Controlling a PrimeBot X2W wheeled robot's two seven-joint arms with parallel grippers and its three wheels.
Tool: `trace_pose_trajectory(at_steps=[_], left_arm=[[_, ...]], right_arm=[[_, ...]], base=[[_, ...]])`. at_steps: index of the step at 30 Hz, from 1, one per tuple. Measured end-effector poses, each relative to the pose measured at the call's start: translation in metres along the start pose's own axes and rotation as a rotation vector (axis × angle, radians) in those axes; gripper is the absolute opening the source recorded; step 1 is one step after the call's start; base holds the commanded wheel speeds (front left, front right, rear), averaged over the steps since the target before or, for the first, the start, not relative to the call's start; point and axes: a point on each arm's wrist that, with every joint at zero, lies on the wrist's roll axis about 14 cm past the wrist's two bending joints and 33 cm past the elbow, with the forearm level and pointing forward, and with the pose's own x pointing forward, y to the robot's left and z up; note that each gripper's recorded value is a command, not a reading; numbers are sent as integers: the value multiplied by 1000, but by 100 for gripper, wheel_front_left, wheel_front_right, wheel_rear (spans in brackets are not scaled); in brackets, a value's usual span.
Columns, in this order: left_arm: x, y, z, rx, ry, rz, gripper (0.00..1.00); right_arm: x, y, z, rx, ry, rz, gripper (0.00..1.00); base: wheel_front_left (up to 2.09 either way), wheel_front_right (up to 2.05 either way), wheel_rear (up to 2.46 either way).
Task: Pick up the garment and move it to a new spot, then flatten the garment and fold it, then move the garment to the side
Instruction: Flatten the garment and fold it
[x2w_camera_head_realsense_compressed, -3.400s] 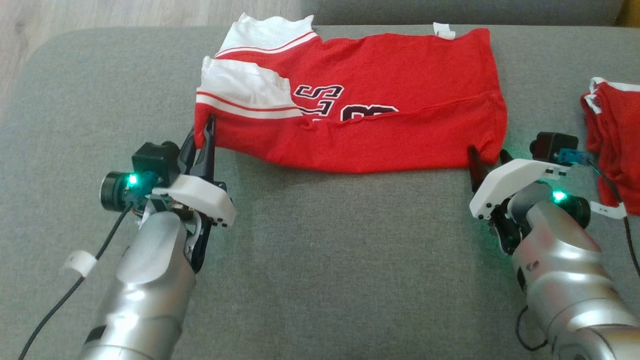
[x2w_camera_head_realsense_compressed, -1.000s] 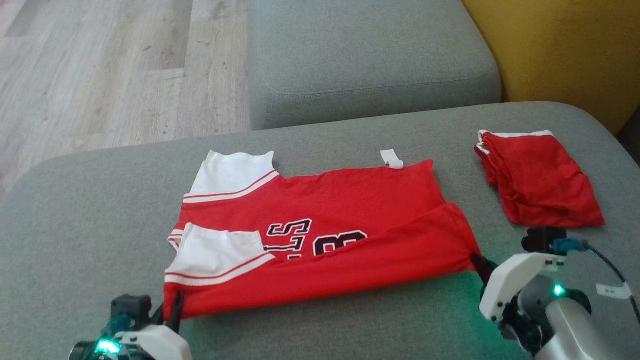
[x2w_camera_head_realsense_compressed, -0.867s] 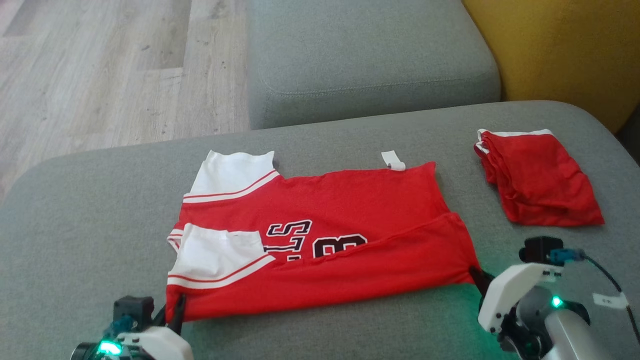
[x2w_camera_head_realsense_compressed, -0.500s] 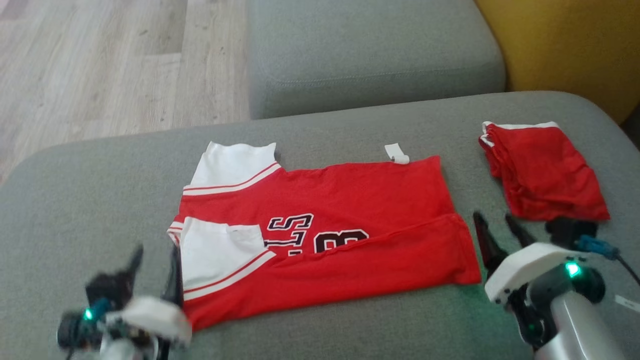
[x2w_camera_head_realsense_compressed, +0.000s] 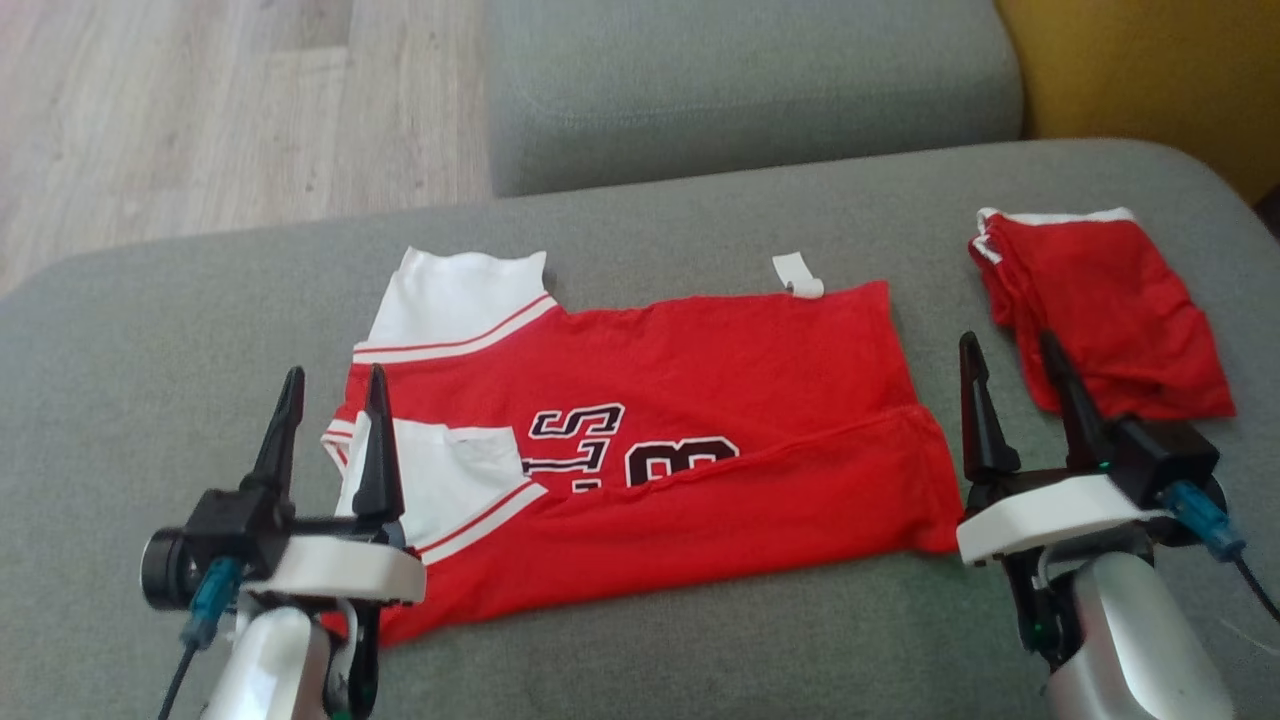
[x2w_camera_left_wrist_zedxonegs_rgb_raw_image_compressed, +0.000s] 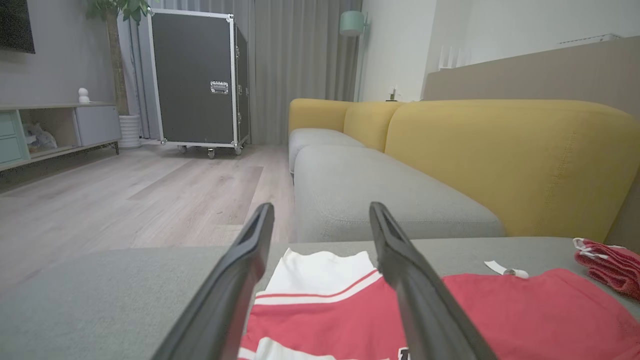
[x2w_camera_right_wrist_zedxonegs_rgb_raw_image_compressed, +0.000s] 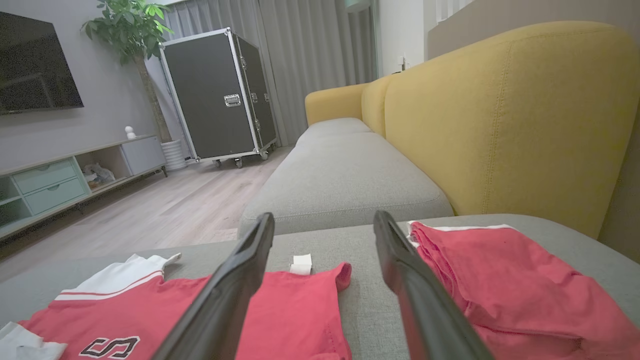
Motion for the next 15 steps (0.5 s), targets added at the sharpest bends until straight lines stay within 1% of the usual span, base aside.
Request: trace_pose_trajectory(at_steps=[3,7,10,12,13,15], left_arm=[[-2,2,-12,0,31,4,100],[5,0,-26,23,71,-38,100],[25,7,-37,62,114,-66,100],[47,13,-41,103,167,-93,100],[47,13,-41,103,167,-93,100],[72,20,-47,144,240,-115,100]], right_arm=[[3,-2,1,10,-7,-8,100],[9,-3,-1,15,-10,-9,100],[18,-5,-5,16,-4,-11,100],[28,-7,-5,15,-9,-13,100],[28,-7,-5,15,-9,-13,100],[39,-9,-4,14,-16,-15,100]], base=[[0,0,0],[0,0,0],[0,0,0],[0,0,0],[0,0,0],[0,0,0]])
